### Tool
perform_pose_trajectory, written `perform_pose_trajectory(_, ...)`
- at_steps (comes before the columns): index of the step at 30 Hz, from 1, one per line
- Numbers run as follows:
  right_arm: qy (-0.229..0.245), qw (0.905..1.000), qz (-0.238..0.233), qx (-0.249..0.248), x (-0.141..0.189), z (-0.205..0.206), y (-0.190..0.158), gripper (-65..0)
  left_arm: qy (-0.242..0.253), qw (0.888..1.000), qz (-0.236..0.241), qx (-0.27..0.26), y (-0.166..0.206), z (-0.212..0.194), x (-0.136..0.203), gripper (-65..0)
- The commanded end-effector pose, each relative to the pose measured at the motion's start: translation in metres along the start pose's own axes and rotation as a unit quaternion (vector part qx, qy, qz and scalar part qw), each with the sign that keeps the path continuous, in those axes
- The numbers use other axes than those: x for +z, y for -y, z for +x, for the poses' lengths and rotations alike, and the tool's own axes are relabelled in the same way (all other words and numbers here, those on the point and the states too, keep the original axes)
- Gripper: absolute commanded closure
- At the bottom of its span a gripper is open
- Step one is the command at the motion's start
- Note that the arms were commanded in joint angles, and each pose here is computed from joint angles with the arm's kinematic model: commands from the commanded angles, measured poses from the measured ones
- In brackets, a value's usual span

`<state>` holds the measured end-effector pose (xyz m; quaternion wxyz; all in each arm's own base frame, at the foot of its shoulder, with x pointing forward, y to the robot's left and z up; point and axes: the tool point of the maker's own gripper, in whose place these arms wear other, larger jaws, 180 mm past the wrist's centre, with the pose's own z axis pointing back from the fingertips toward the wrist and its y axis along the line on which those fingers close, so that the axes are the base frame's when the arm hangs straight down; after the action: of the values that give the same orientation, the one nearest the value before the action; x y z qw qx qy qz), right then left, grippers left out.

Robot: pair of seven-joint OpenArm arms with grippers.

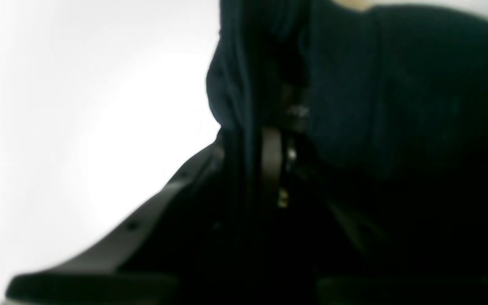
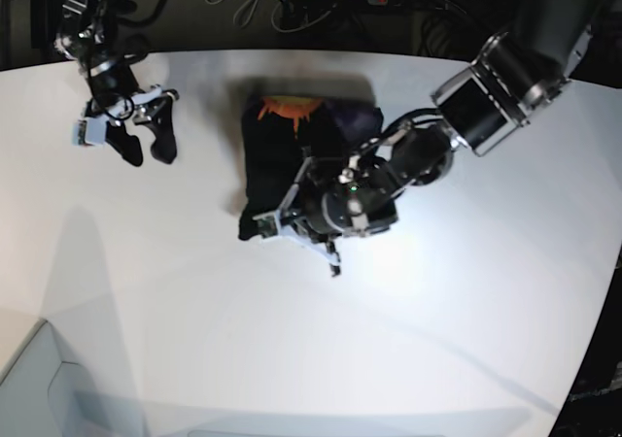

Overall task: Layout the t-shirt on the table in an organized manner, then fold the t-shirt properly
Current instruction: 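Press the folded shirt flat with the left gripper and release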

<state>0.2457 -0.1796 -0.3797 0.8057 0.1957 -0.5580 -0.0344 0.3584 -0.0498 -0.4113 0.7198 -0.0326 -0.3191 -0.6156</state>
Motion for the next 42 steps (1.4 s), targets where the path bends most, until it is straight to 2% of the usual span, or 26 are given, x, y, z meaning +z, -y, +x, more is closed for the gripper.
perform_pose_trajectory(1, 0.026, 0.9996, 0.01, 0.001, 0.0, 0.014, -0.004, -39.2, -0.003, 1.0, 0.011, -0.019, -0.013, 0.005, 0.0, 0.0)
perform_pose_trajectory(4, 0.019, 0.9998, 0.008, -0.001, 0.005, 0.008, -0.003, -39.2, -0.022, 0.999, 0.008, -0.044, -0.008, 0.004, -0.009, -0.1)
perform_pose_trajectory(9, 0.022, 0.9997, 0.01, -0.002, 0.007, 0.009, -0.009, -39.2, -0.026, 0.998, 0.01, -0.048, -0.009, 0.004, -0.011, -2.0)
perform_pose_trajectory(12, 0.028, 0.9996, -0.001, -0.01, 0.009, 0.009, -0.006, -39.2, -0.022, 0.999, 0.026, -0.033, -0.021, 0.004, -0.007, -12.0)
perform_pose_trajectory(15, 0.031, 0.9993, -0.003, -0.019, 0.008, 0.007, -0.009, -39.2, -0.001, 0.999, 0.052, 0.005, -0.043, 0.008, 0.006, -23.0)
perform_pose_trajectory(17, 0.031, 0.9993, -0.003, -0.019, 0.008, 0.007, -0.009, -39.2, 0.013, 0.997, 0.067, 0.035, -0.054, 0.007, 0.014, -25.4)
perform_pose_trajectory(19, 0.032, 0.9993, -0.003, -0.02, 0.008, 0.007, -0.009, -39.2, 0.023, 0.995, 0.081, 0.054, -0.065, 0.008, 0.021, -25.8)
perform_pose_trajectory(23, 0.031, 0.9993, -0.001, -0.021, 0.007, 0.006, -0.011, -39.2, 0.036, 0.994, 0.091, 0.052, -0.071, 0.016, 0.027, -26.4)
perform_pose_trajectory(28, 0.042, 0.999, 0.004, -0.017, 0.006, 0.014, -0.016, -39.2, 0.06, 0.991, 0.111, 0.034, -0.082, 0.033, 0.043, -28.1)
perform_pose_trajectory(35, 0.047, 0.9987, 0.011, -0.018, 0.008, 0.016, -0.027, -39.2, 0.108, 0.982, 0.152, -0.005, -0.095, 0.061, 0.083, -28.0)
perform_pose_trajectory(39, 0.039, 0.999, 0.011, -0.019, 0.012, 0.011, -0.029, -39.1, 0.081, 0.979, 0.188, -0.008, -0.111, 0.047, 0.11, -27.5)
perform_pose_trajectory(42, 0.035, 0.9992, 0.01, -0.017, 0.017, 0.009, -0.03, -38.9, 0.058, 0.972, 0.222, 0.051, -0.122, 0.016, 0.135, -27.3)
